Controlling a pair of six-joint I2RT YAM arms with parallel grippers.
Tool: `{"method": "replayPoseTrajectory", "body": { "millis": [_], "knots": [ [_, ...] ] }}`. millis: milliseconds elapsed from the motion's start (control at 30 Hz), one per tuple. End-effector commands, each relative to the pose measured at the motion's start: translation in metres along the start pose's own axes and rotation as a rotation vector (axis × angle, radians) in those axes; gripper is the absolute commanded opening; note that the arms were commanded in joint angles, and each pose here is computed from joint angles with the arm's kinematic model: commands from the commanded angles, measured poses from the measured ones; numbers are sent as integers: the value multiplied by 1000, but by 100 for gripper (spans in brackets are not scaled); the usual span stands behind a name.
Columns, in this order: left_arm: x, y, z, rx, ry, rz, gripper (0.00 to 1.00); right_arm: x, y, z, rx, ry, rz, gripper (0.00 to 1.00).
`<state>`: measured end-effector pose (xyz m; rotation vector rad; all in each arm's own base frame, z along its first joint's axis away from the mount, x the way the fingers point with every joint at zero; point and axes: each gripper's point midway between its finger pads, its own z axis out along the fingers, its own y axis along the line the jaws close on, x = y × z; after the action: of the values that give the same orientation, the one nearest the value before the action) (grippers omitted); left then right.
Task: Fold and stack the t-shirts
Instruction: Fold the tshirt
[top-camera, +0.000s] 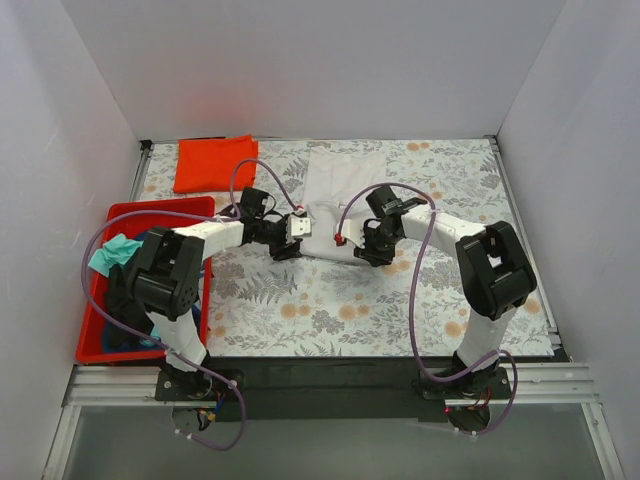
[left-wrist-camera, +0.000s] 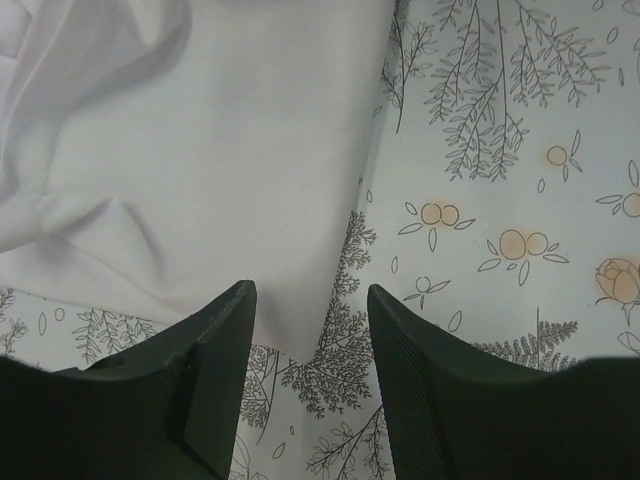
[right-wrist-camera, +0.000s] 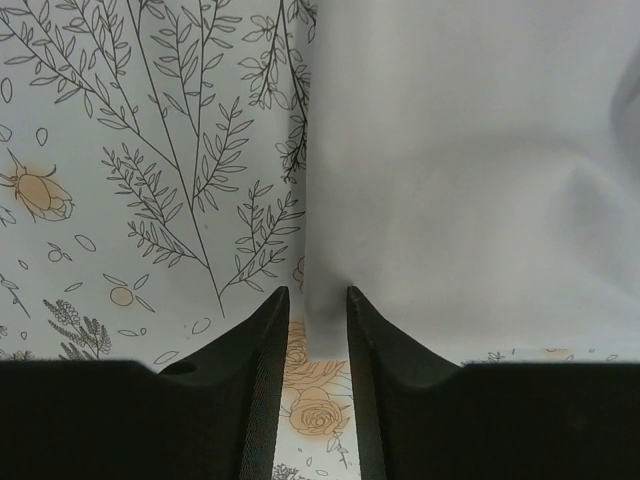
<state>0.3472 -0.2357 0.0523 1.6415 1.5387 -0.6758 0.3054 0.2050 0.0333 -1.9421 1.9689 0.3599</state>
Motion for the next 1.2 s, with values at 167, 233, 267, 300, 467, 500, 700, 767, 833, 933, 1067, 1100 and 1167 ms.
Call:
{"method": "replayPoseTrajectory", "body": {
  "millis": [167, 233, 267, 300, 467, 500, 700, 767, 833, 933, 1067, 1100, 1167],
  "knots": [
    [34, -2, 13, 28, 93, 24, 42, 13, 0, 17, -3, 31, -7, 33],
    [39, -3, 14, 34, 115, 52, 39, 16, 2, 17, -2, 40, -12, 33],
    [40, -3, 13, 36, 117, 55, 37, 17, 2, 15, 2, 43, -21, 33],
    [41, -4, 13, 39, 122, 64, 33, 19, 2, 15, 7, 52, -29, 34],
    [45, -4, 14, 48, 135, 63, 19, 33, 7, 22, -6, 93, -37, 21],
    [43, -3, 14, 46, 131, 56, 13, 36, 6, 23, -2, 105, -38, 15],
    [10, 8, 4, 27, 73, 12, 0, 19, -8, 6, 53, 69, -34, 1],
    [-3, 13, -1, 12, 55, -6, 0, 7, -17, -12, 91, 44, -38, 1],
    [-23, 22, -9, -8, 27, -7, 0, -5, -33, -32, 131, 16, -37, 1],
    [-44, 23, -22, -19, 3, -14, 0, -14, -43, -57, 160, -6, -32, 1],
    [-60, 15, -37, -15, -5, -22, 0, -18, -33, -77, 164, -20, -38, 1],
    [-63, 12, -40, -14, -7, -22, 0, -18, -28, -78, 156, -19, -40, 1],
    [-71, 0, -48, -6, -3, -21, 0, -17, -17, -84, 140, -17, -27, 1]
  ]
}}
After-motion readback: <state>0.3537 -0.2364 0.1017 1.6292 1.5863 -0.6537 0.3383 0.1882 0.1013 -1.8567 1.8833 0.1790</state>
